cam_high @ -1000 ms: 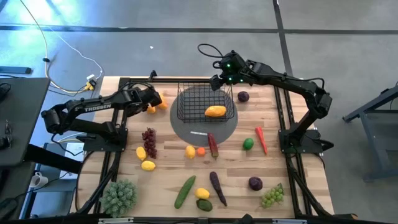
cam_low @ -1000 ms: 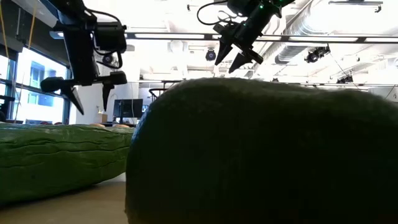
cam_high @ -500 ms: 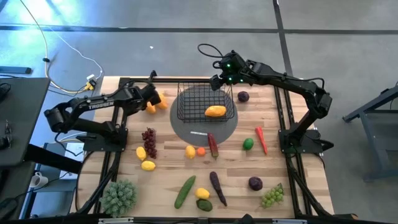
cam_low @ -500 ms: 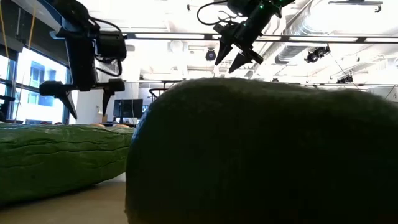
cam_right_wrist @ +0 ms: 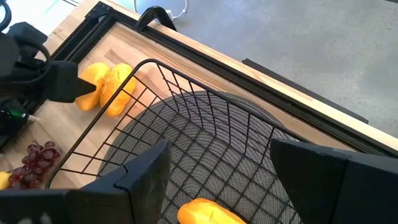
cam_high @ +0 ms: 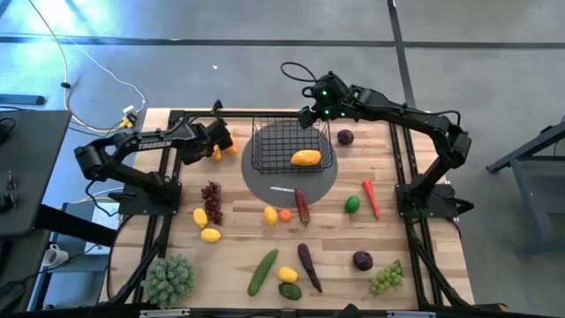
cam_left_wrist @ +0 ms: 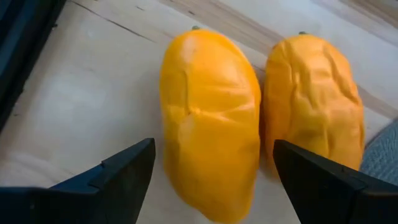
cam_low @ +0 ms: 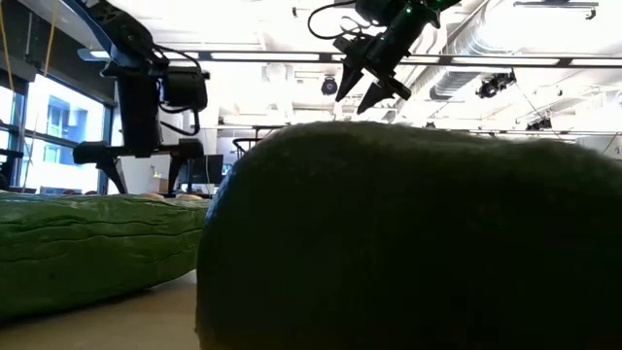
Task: Build produce basket
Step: Put the left yellow mango into the black wire basket
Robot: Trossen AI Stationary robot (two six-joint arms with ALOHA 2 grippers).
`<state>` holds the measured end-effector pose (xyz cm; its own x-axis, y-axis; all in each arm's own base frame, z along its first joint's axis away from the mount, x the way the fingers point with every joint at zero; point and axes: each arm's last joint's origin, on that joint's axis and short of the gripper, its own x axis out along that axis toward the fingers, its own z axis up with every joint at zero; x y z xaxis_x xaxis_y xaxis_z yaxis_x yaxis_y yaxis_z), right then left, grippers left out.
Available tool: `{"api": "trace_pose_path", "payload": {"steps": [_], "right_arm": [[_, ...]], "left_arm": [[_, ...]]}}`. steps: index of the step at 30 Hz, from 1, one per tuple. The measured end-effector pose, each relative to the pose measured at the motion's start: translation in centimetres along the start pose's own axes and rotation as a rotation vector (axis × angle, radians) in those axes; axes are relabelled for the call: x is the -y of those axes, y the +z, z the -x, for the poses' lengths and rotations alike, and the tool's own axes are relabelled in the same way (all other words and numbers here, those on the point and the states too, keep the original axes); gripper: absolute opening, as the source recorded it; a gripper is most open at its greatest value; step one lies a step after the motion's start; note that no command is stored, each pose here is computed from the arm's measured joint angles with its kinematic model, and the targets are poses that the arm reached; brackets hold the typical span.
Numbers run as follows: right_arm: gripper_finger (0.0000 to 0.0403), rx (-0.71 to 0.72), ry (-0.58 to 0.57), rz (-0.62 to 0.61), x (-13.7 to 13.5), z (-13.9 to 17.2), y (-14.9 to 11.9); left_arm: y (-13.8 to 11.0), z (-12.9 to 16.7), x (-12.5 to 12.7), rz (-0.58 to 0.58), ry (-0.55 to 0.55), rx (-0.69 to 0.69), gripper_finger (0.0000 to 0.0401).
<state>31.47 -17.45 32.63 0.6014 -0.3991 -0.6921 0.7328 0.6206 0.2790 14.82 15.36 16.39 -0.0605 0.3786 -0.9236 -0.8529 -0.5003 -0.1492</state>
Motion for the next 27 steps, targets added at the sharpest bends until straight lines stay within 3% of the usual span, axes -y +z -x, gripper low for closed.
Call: {"api": "trace_pose_path", "payload": {"steps": [27], "right_arm": [[0.0257,0.001,-0.002,0.0,0.0,0.0,0.0]], "left_arm": [[3.0,-2.5,-1.0,-0.038,0.035,-0.154,0.0307]]}}
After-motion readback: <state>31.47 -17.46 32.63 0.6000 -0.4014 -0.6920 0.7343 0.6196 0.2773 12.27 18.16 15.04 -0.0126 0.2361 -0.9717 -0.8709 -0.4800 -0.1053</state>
